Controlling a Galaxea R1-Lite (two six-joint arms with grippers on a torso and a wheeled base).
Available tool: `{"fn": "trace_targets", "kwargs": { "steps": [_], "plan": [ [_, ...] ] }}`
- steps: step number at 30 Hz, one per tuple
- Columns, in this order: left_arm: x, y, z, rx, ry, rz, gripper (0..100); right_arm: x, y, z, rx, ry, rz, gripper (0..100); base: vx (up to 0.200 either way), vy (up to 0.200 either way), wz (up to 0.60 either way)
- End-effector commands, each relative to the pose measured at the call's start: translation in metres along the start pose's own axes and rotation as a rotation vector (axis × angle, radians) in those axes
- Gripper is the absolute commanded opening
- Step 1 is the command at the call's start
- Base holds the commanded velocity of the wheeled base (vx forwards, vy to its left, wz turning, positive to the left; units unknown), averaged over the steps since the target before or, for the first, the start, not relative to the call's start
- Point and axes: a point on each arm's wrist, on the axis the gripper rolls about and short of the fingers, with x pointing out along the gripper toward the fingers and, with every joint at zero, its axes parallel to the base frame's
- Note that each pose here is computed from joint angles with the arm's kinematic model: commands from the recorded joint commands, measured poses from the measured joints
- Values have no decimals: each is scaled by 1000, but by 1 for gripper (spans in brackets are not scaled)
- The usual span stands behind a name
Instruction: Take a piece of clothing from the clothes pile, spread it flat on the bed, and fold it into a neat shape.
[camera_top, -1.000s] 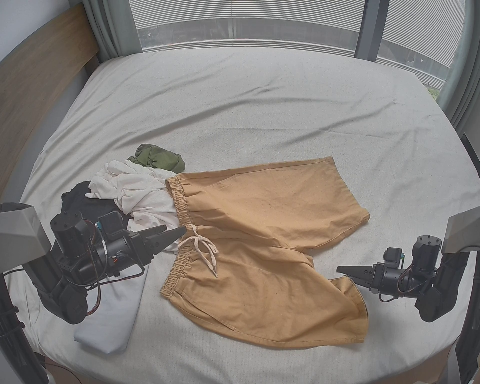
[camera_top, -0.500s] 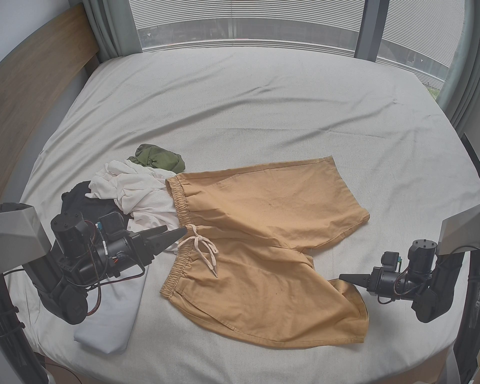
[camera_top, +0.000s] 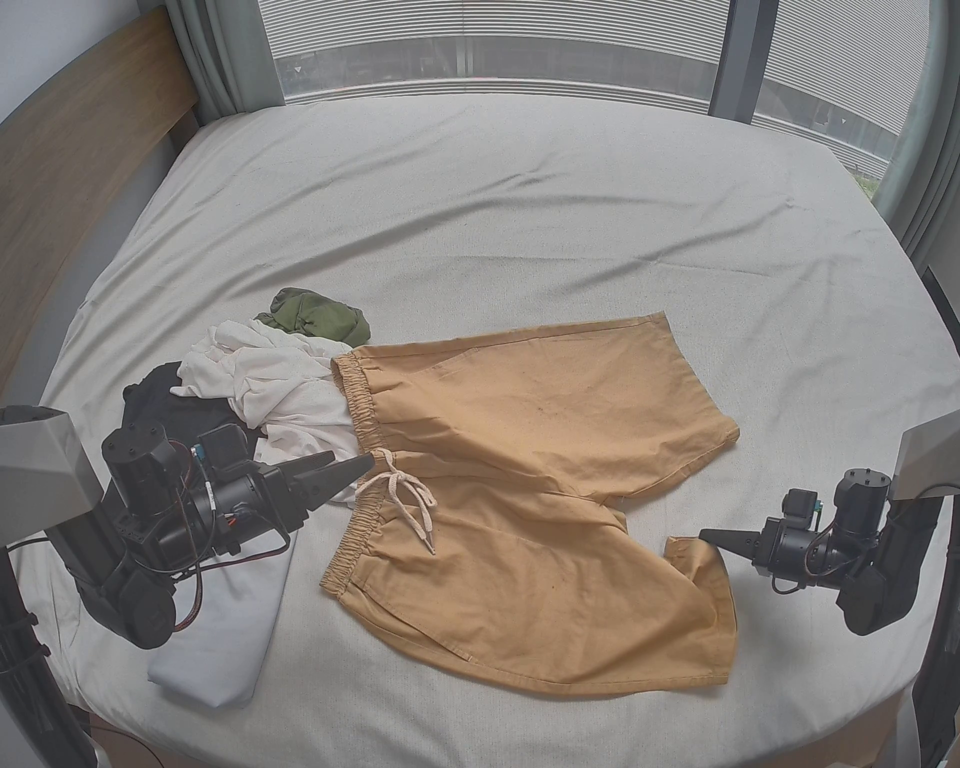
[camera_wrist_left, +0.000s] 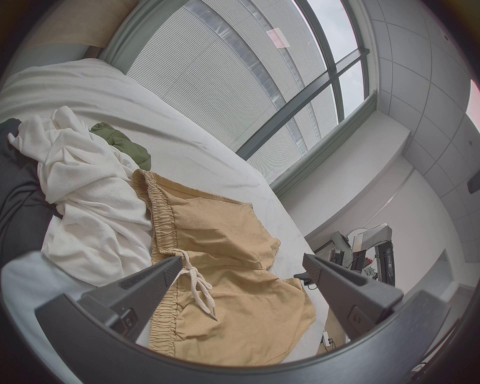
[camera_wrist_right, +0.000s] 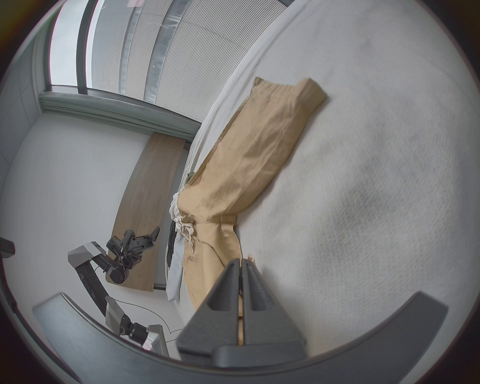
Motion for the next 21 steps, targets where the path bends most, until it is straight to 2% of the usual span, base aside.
{"fn": "trace_targets", "kwargs": {
  "steps": [1,11,16,17,21],
  "plan": [
    [0,0,0,-1,0,0,100,-7,1,11,-22,-43,-4,0,0,0,0],
    [1,1,0,-1,0,0,100,-23,-11,27,-36,-121,-45,0,0,0,0],
    [1,1,0,-1,0,0,100,-14,-11,22,-28,-91,-30,0,0,0,0],
    [0,0,0,1,0,0,100,-9,-10,19,-27,-76,-22,100,0,0,0],
    [0,0,0,0,-1,-1,100,-7,-8,15,-20,-59,-17,100,0,0,0]
  ]
}}
